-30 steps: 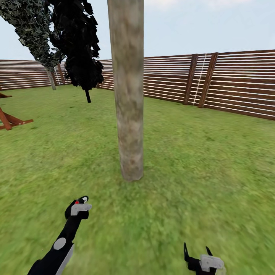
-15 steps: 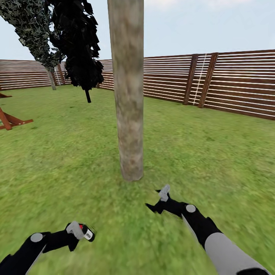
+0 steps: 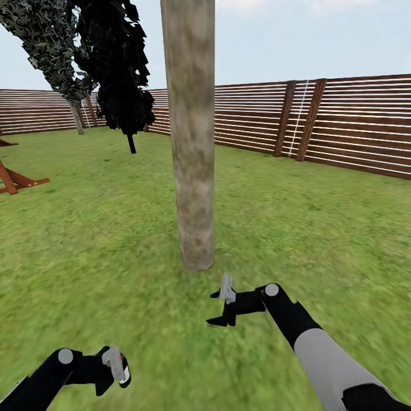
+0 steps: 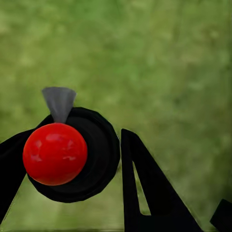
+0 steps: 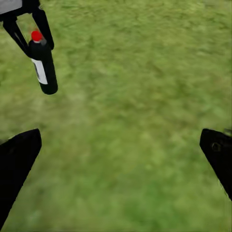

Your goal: In the garden, pick up the pesticide atomizer on the floor and spray pesticide onto both trees until each tree trunk is fully covered.

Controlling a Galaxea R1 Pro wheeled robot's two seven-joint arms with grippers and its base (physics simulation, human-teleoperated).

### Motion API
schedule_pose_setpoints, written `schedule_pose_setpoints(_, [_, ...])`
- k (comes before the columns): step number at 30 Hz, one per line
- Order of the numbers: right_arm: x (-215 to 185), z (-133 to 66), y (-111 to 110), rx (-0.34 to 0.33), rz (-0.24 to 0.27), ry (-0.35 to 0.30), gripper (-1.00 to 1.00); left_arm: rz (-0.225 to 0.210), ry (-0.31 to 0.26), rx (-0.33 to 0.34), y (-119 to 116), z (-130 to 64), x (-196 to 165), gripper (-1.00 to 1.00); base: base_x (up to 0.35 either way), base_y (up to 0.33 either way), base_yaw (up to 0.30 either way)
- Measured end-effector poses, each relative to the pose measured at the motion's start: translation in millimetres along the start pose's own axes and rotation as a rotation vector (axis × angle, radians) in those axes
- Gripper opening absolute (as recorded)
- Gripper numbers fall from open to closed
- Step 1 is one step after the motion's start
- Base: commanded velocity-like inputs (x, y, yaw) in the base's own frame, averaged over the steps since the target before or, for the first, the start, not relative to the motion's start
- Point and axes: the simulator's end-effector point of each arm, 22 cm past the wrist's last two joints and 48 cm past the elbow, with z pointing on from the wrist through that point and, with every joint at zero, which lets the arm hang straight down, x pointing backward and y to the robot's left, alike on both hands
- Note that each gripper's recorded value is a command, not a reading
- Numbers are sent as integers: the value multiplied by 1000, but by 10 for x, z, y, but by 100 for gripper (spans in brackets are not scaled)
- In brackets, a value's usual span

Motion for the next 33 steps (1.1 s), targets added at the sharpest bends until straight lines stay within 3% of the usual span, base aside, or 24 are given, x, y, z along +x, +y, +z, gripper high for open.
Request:
schedule_pose_setpoints(3, [-1,1,10,-5,0,0,-100,70,54,16,-122,123,6,-100,0,0,0])
schedule_pose_setpoints(6, [15,2,18,-7,3,2,-100,81,60,21,-152,150,2,-100,0,0,0])
schedule_pose_setpoints(9, [29,5,30,-11,4,5,-100,151,-37,60,-364,299,-330,-100,0,0,0])
schedule_pose_setpoints(11, [30,11,36,-13,4,5,-100,156,-72,80,-507,411,-553,-100,0,0,0])
schedule_pose_setpoints(13, [31,13,39,-13,5,5,-100,168,-118,79,-506,468,-889,-100,0,0,0])
schedule_pose_setpoints(20, [28,24,50,-17,4,6,-100,150,-147,79,-486,530,-1370,-100,0,0,0])
schedule_pose_setpoints(23, [54,84,145,-48,-22,31,-100,131,-147,105,-529,538,-1575,-100,0,0,0])
schedule_pose_setpoints(27, [62,101,170,-56,-30,38,-100,186,-122,136,-625,571,-1690,-100,0,0,0])
schedule_pose_setpoints(33, [62,101,171,-56,-31,39,-100,193,-134,155,-753,627,-1946,-100,0,0,0])
